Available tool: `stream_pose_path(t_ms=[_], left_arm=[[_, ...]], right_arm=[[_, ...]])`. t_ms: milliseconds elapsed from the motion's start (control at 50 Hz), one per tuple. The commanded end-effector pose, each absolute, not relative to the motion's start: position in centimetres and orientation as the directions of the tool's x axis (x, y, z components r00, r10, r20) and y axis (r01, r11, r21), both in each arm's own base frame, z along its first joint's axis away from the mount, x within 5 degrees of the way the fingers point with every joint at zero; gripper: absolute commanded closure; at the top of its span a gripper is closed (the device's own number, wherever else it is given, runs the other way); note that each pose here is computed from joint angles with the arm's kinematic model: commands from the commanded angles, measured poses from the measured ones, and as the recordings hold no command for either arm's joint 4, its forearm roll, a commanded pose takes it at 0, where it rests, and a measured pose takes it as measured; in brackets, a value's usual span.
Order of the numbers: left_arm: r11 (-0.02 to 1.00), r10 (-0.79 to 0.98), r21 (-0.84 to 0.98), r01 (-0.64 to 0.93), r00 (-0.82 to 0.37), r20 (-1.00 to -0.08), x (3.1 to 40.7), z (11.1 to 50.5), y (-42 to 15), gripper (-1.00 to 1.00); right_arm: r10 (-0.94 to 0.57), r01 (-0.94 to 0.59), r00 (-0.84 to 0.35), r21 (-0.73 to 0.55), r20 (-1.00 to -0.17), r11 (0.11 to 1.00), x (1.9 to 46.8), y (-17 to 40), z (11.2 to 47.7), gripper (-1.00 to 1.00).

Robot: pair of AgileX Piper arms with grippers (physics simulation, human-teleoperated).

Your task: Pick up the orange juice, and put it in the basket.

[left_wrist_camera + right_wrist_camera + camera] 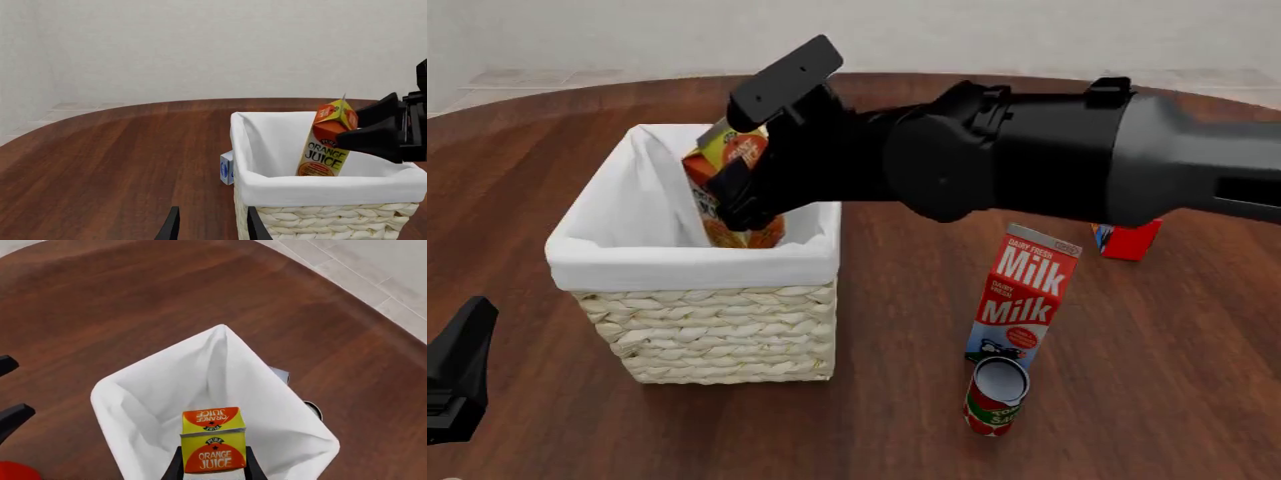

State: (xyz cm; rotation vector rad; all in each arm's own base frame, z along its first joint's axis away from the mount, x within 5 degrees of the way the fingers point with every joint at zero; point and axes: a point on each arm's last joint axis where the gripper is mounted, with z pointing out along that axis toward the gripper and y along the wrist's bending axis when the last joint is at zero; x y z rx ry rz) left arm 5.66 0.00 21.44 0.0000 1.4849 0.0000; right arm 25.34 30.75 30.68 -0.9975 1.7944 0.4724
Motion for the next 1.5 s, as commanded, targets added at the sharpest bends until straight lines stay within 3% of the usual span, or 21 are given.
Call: stream_pose_path(t_ms=[20, 560, 580, 1060, 1500], left_arm=[[1.0, 0.0, 0.0, 0.0, 0.086, -0.996, 5.7, 21.4, 0.0, -1.0], [1.0, 0.0, 0.0, 0.0, 0.086, -0.996, 5.7, 21.4, 0.0, -1.0], [1.0, 0.0, 0.0, 0.0, 0.086, -0.996, 5.7, 21.4, 0.0, -1.0], [1.0, 0.0, 0.0, 0.0, 0.086, -0.996, 5.7, 21.4, 0.0, -1.0], [1.0, 0.0, 0.0, 0.0, 0.086, -0.996, 5.7, 21.4, 0.0, -1.0]], right_arm=[[-0.397, -0.797, -0.205, -0.083, -0.895, 0.598, 25.4, 31.1, 30.1, 1.0], [-0.411, -0.795, -0.227, -0.075, -0.883, 0.602, 25.8, 31.4, 28.5, 1.0], [-0.41, -0.793, -0.228, -0.076, -0.883, 0.604, 25.9, 31.4, 28.5, -1.0], [-0.397, -0.789, -0.218, -0.078, -0.892, 0.609, 25.9, 31.0, 29.6, -1.0], [-0.337, -0.797, -0.14, -0.096, -0.931, 0.596, 23.9, 29.7, 35.4, -1.0]])
